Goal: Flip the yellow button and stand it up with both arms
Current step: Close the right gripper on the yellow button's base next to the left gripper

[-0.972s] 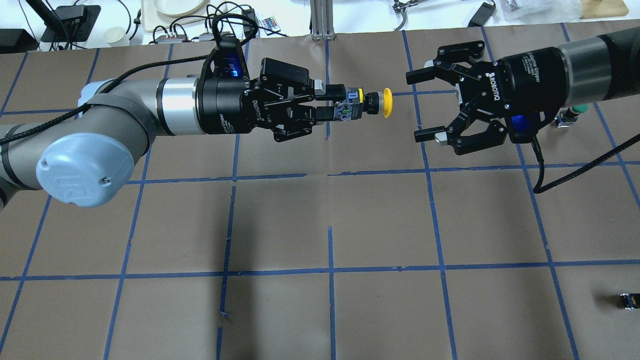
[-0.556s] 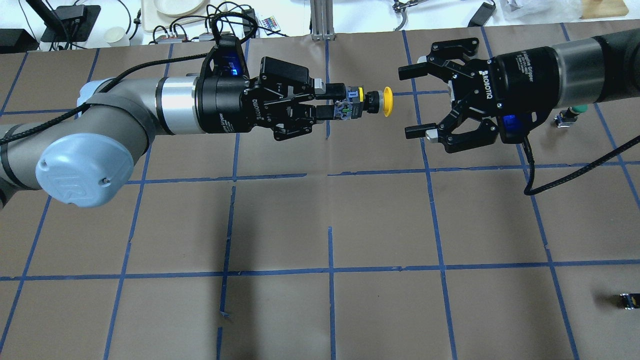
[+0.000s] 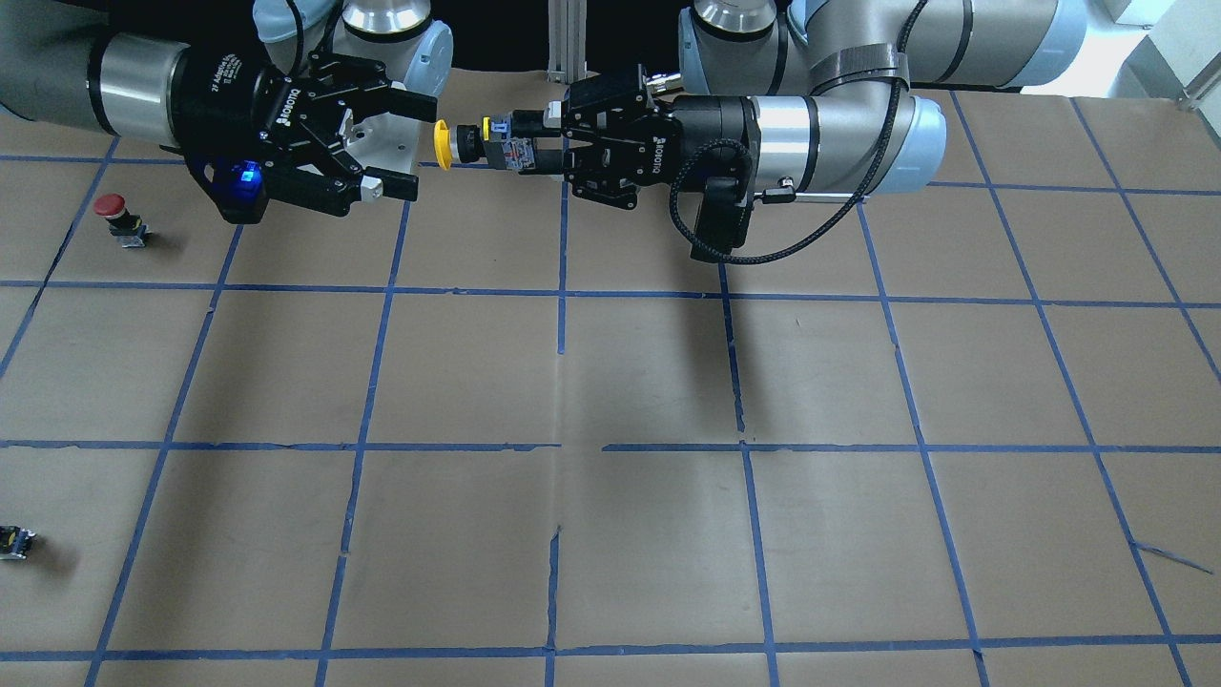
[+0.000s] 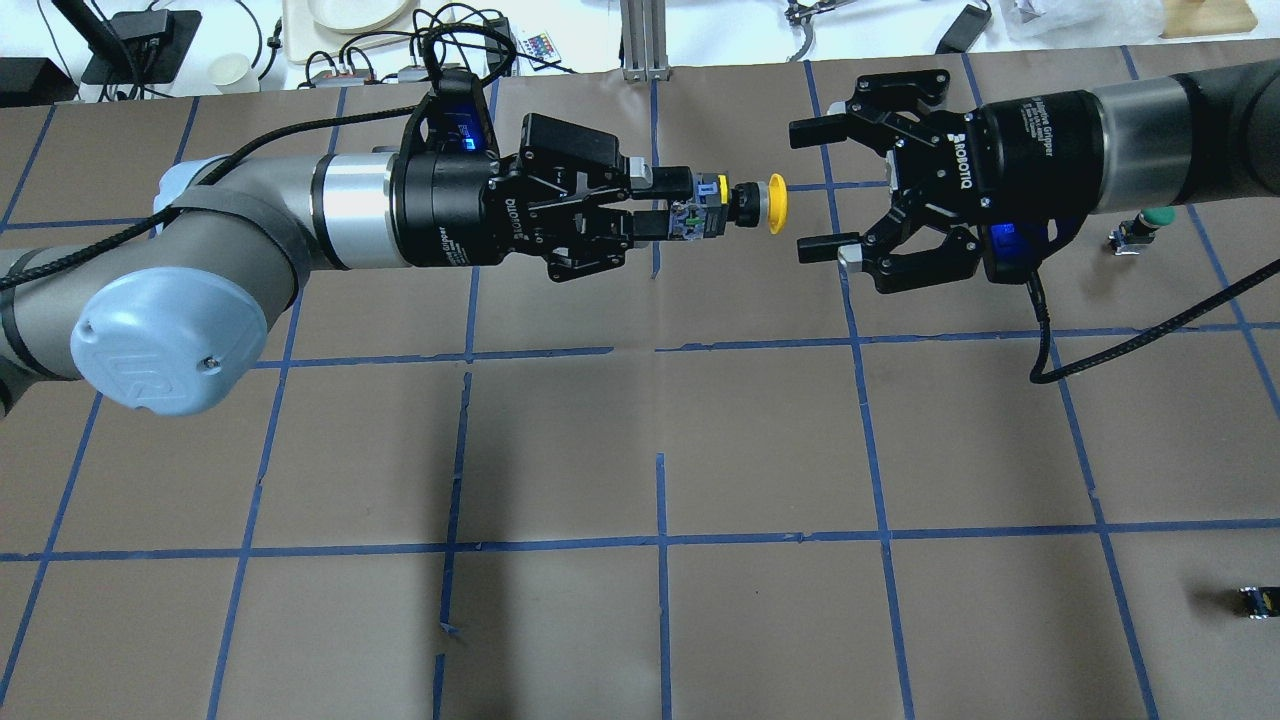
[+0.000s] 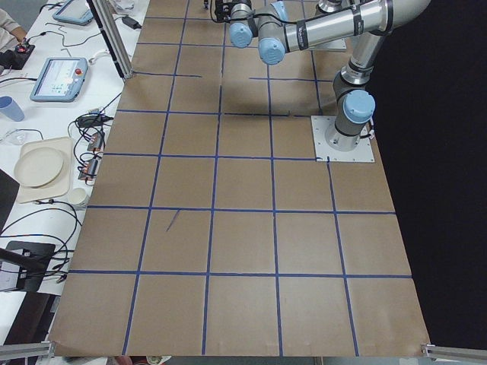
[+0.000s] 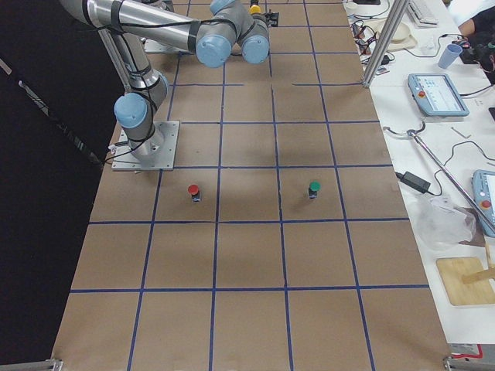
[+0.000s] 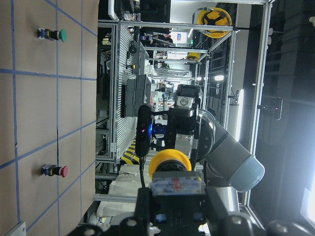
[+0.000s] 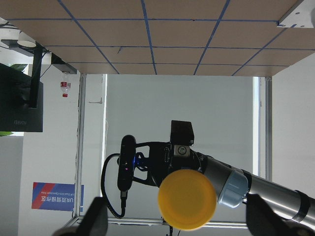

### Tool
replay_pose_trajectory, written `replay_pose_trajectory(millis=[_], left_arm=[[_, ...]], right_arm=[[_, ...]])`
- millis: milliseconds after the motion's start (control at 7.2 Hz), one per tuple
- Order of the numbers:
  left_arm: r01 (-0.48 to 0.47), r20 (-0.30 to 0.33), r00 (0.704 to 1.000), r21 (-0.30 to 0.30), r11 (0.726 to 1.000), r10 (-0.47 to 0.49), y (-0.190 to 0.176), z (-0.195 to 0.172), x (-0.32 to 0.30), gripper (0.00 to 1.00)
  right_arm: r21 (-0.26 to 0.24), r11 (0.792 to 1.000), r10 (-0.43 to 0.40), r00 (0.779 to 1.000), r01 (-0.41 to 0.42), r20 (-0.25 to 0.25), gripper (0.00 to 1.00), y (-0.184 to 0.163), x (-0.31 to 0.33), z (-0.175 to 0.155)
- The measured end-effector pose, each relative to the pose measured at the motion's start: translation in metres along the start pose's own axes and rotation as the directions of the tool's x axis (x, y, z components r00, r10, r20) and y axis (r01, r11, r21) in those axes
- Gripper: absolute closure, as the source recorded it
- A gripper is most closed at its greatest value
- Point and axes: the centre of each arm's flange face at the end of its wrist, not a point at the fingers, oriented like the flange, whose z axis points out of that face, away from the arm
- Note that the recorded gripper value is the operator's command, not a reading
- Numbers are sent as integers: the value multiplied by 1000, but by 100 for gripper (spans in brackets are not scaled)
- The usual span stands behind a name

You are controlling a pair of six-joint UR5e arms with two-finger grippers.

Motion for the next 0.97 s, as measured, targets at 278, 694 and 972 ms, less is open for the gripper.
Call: replay_pose_trajectory(millis=[278,694,972], left_arm=[[2,0,1000,0,1000,-2,0,0,0,100],[4,0,1000,-1,1000,-4,1,1,0,100],[3,0,1000,-2,1000,-3,2,1,1,100]], right_arm=[[-3,1000,9,1000,-9,-22,2,1,3,10],[-3,1000,25,999,-25,-34,24,4,7,13],[-1,999,33,999,-34,-38,67,2,7,13]])
